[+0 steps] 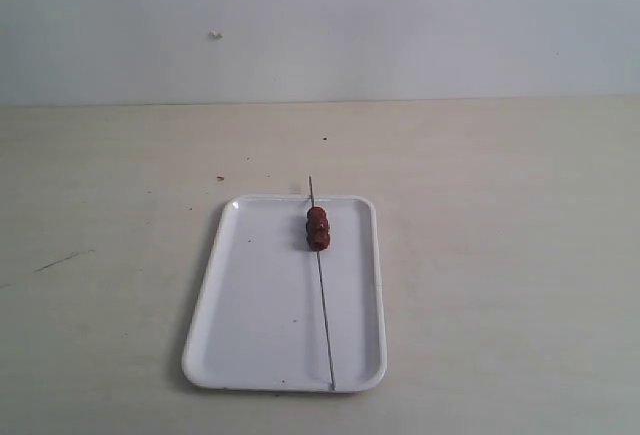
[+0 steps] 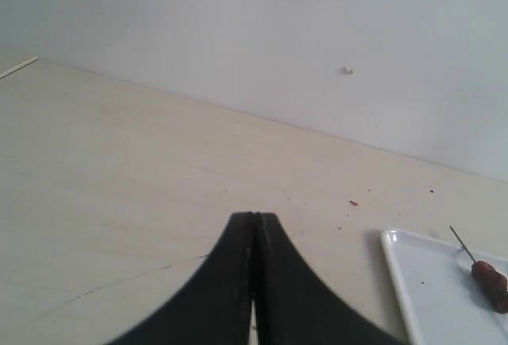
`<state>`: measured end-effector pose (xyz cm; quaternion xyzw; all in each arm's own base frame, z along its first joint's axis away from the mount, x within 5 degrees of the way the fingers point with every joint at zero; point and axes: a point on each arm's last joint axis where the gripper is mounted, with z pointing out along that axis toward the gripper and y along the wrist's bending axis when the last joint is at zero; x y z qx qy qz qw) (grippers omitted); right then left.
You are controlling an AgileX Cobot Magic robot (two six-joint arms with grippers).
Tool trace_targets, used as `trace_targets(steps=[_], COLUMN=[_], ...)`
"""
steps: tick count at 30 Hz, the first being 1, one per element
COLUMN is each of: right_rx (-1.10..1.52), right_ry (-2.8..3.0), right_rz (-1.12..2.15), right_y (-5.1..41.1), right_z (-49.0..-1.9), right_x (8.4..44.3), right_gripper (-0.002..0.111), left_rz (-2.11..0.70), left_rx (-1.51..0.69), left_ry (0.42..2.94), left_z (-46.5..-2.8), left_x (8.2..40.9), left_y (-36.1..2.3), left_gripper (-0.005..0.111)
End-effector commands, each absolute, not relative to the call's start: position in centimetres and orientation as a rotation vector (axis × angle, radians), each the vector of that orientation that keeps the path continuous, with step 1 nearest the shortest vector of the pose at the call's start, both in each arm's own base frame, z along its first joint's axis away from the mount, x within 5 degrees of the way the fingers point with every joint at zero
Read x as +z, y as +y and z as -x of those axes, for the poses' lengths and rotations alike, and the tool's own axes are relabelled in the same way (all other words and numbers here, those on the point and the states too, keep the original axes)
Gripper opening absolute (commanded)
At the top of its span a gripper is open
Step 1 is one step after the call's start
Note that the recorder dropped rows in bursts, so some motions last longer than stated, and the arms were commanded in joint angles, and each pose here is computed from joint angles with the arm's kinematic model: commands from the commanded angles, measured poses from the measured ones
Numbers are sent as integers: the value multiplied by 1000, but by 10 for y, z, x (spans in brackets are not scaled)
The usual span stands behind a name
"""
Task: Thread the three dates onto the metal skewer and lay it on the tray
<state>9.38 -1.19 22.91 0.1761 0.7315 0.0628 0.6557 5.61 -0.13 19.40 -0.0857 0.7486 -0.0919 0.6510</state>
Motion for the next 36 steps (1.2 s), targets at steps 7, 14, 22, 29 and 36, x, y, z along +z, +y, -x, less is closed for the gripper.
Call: trace_targets(steps=[7,14,22,29,36], right_rx=[61,104,148,148,148], right_ry=[1481,1526,1542,1542,1542], right_rz=[-426,-258,-222,-222,-222], right_y=[-20,-7,-2,-2,-2], right_z=[-61,-61,-62,-62,-62], right_x=[211,210,209,209,209], right_gripper=[0,0,0,0,0], left_rz=[188,188,191,188,190], left_rx=[-198,-197,-195,-193,-195], left_ry=[1700,1706,1724,1725,1725], left_z=[-56,-56,-56,-56,-56], left_x=[193,193,191,191,191], left_y=[-1,-1,-1,-1,-1], left_gripper=[0,0,0,0,0])
